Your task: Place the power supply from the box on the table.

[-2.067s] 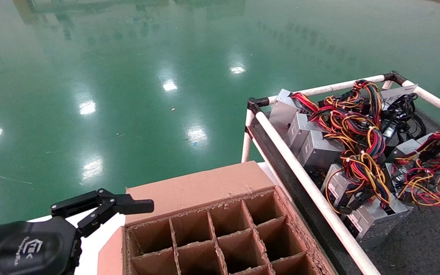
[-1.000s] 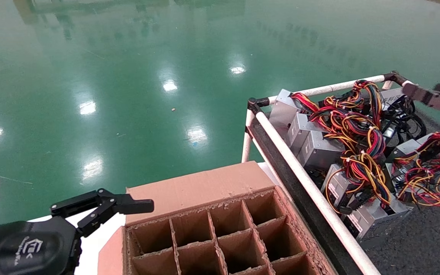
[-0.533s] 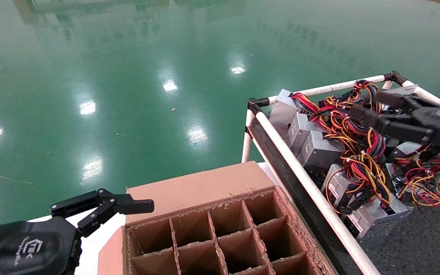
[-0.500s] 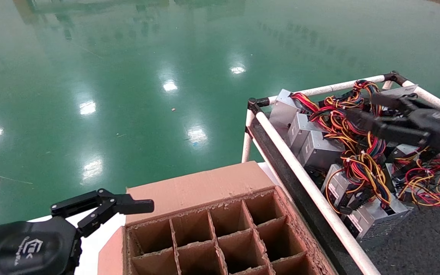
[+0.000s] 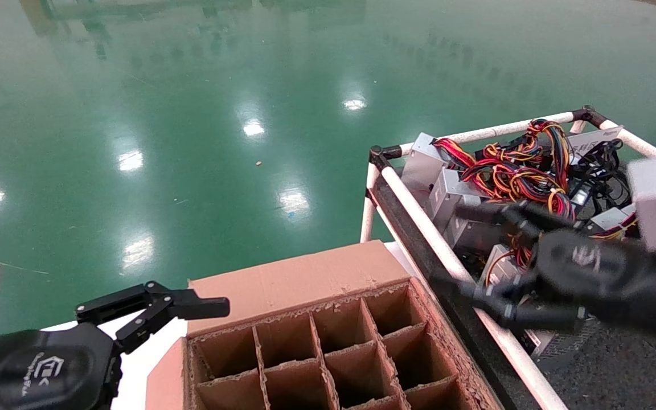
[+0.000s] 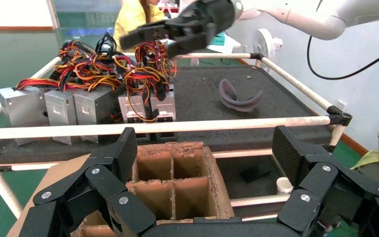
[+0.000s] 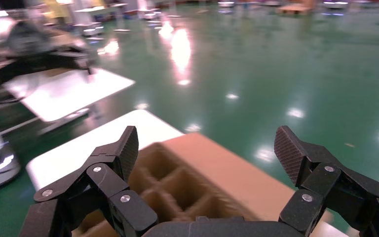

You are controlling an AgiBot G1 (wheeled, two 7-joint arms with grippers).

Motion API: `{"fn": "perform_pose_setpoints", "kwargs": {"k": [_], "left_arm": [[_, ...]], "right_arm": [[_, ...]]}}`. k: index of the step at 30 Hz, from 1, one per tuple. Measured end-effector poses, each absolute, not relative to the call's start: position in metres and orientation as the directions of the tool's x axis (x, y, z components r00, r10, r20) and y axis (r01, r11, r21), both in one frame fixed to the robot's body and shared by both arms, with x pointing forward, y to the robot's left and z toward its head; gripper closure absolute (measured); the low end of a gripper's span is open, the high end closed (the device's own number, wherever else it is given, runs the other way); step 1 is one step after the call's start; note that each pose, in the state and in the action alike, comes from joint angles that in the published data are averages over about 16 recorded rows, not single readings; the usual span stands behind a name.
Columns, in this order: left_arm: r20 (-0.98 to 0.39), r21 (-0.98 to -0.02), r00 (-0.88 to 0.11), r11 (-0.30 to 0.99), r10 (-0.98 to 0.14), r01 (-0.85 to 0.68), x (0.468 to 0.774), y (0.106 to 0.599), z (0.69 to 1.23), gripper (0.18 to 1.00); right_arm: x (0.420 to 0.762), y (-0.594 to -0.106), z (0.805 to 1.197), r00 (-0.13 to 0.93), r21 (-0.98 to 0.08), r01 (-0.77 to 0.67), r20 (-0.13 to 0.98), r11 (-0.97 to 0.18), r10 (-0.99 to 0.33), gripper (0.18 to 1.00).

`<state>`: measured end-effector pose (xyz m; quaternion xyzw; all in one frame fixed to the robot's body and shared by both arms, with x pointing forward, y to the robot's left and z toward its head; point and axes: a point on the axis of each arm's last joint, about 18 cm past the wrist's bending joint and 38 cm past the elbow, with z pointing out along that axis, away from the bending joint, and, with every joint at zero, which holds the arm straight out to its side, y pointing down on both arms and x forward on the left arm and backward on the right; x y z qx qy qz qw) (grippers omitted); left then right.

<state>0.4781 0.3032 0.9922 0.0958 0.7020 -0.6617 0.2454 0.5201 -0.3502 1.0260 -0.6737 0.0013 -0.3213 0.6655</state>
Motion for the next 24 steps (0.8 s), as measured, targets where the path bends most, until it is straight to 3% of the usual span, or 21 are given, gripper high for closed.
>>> {"fn": "perform_pose_setpoints", "kwargs": {"k": [12, 24], "left_arm": [[-0.471, -0.882, -0.861, 0.106, -0.191, 0.459, 0.478, 0.303, 0.992, 0.184], [-0.471, -0.882, -0.861, 0.106, -0.191, 0.459, 0.478, 0.303, 0.992, 0.184]], "right_arm": [[0.476, -0.303, 0.993, 0.860, -0.879, 0.464, 0.477, -0.112, -0.183, 0.179], [0.470, -0.298, 0.988, 0.865, -0.878, 0.467, 0.479, -0.108, -0.149, 0.179]]}}
